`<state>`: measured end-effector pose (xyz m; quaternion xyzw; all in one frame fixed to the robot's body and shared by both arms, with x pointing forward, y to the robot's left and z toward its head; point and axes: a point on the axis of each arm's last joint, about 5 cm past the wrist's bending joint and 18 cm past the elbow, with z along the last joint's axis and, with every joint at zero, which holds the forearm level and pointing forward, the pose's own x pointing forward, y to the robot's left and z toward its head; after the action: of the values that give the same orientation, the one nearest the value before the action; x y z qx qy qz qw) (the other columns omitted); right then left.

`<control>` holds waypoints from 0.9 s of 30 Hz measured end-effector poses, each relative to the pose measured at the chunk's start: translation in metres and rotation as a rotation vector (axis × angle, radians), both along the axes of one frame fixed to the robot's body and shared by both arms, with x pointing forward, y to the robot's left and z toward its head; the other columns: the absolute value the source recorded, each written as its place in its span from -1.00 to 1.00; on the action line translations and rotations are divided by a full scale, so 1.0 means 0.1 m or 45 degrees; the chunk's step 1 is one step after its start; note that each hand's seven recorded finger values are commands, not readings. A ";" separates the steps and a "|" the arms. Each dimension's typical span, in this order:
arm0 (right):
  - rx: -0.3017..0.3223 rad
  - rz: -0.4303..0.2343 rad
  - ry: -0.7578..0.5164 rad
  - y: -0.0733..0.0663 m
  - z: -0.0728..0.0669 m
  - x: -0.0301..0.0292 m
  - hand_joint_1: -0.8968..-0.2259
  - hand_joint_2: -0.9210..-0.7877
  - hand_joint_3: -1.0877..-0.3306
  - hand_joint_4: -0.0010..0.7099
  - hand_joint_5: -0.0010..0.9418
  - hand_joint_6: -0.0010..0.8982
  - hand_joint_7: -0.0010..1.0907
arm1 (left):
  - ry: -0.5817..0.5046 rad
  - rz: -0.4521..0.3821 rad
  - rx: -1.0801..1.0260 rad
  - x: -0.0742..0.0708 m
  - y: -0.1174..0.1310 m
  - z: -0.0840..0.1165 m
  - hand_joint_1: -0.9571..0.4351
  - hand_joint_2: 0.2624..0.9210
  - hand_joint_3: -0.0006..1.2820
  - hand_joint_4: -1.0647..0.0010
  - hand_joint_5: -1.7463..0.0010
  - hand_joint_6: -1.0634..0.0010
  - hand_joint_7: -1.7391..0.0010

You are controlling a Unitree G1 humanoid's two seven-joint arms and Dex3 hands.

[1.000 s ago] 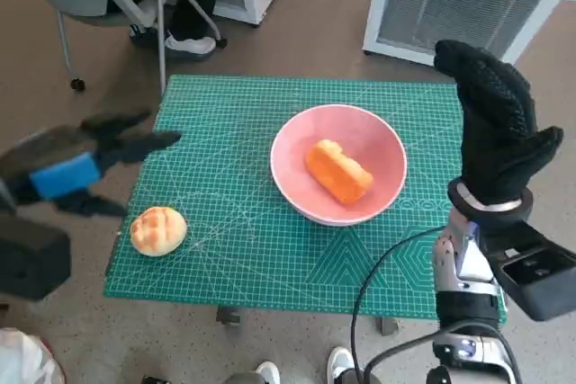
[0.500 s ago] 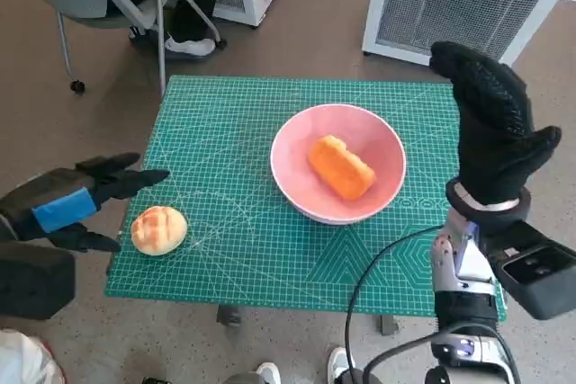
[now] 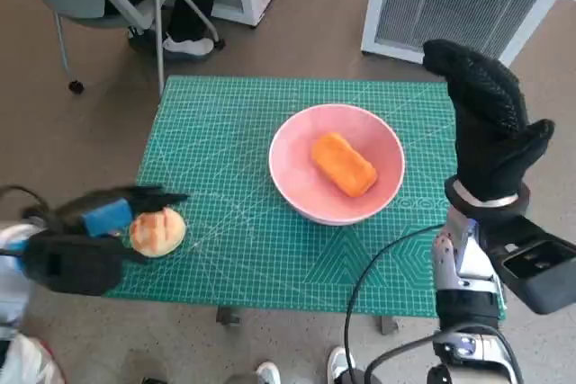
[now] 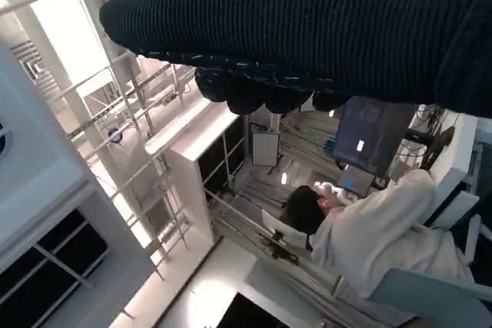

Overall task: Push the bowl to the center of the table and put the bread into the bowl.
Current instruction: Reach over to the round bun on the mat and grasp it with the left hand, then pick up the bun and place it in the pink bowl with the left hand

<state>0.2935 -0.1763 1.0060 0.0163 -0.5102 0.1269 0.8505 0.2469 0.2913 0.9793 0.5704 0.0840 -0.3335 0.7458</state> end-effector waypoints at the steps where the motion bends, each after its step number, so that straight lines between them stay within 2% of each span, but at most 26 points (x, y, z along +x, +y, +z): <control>1: -0.001 0.001 0.000 0.00 0.00 0.000 -0.03 -1.00 -0.51 -1.00 0.02 -1.00 0.28 | -0.009 -0.002 0.006 0.01 -0.01 -0.04 0.19 0.84 -0.97 0.01 0.92 -0.09 0.89; 2: -0.001 0.001 0.000 0.00 0.01 0.000 -0.03 -1.00 -0.51 -1.00 0.02 -1.00 0.28 | -0.015 -0.004 0.009 0.02 -0.01 -0.09 0.20 0.86 -0.98 -0.04 0.92 -0.13 0.88; 3: -0.001 0.003 0.001 0.00 0.01 0.001 -0.04 -1.00 -0.51 -1.00 0.02 -1.00 0.29 | -0.026 -0.008 0.015 0.03 -0.02 -0.13 0.23 0.91 -0.97 -0.19 0.90 -0.26 0.83; 4: -0.001 0.003 0.001 0.00 0.01 0.000 -0.05 -1.00 -0.51 -1.00 0.02 -1.00 0.29 | -0.035 -0.011 0.018 0.05 -0.02 -0.17 0.25 0.94 -0.98 -0.29 0.90 -0.30 0.75; 5: -0.002 0.004 0.001 0.00 0.01 0.000 -0.05 -1.00 -0.51 -1.00 0.03 -1.00 0.29 | -0.047 -0.013 0.017 0.06 -0.02 -0.20 0.27 0.95 -0.94 -0.24 0.65 -0.28 0.51; 6: -0.002 0.004 0.000 0.00 0.01 -0.002 -0.06 -1.00 -0.50 -1.00 0.03 -1.00 0.30 | -0.068 -0.017 0.018 0.07 -0.02 -0.23 0.31 0.97 -0.87 -0.13 0.27 -0.22 0.14; 7: -0.002 0.004 -0.001 0.00 0.02 -0.002 -0.08 -1.00 -0.49 -1.00 0.03 -1.00 0.31 | -0.090 -0.019 0.017 0.08 -0.02 -0.23 0.33 0.98 -0.85 -0.10 0.03 -0.21 -0.07; 9: -0.003 0.006 -0.006 0.00 0.03 -0.005 -0.09 -1.00 -0.49 -1.00 0.03 -1.00 0.33 | -0.134 -0.022 0.020 0.11 -0.01 -0.24 0.35 0.99 -0.85 -0.09 -0.18 -0.24 -0.21; 14: -0.004 0.003 -0.018 -0.01 0.04 -0.012 -0.10 -1.00 -0.47 -1.00 0.04 -1.00 0.34 | -0.182 -0.017 0.022 0.15 0.02 -0.24 0.37 1.00 -0.86 -0.07 -0.46 -0.32 -0.21; 20: -0.005 -0.011 -0.018 -0.04 0.04 -0.018 -0.09 -1.00 -0.46 -1.00 0.05 -1.00 0.35 | -0.137 -0.043 0.029 0.16 0.02 -0.15 0.37 1.00 -0.86 -0.02 -0.55 -0.37 -0.18; 24: -0.004 -0.020 -0.020 -0.06 0.04 -0.022 -0.06 -1.00 -0.46 -1.00 0.05 -1.00 0.35 | -0.172 -0.077 -0.013 0.18 0.00 0.07 0.38 1.00 -0.86 -0.02 -0.51 -0.36 -0.22; 27: -0.002 -0.024 -0.022 -0.07 0.04 -0.023 -0.05 -1.00 -0.45 -1.00 0.05 -1.00 0.35 | -0.302 -0.102 -0.097 0.18 -0.03 0.33 0.38 1.00 -0.86 -0.05 -0.46 -0.33 -0.28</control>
<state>0.2912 -0.1828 1.0104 0.0097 -0.5174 0.1193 0.8473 0.2653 0.2879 1.0122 0.5799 -0.0403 -0.2962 0.7579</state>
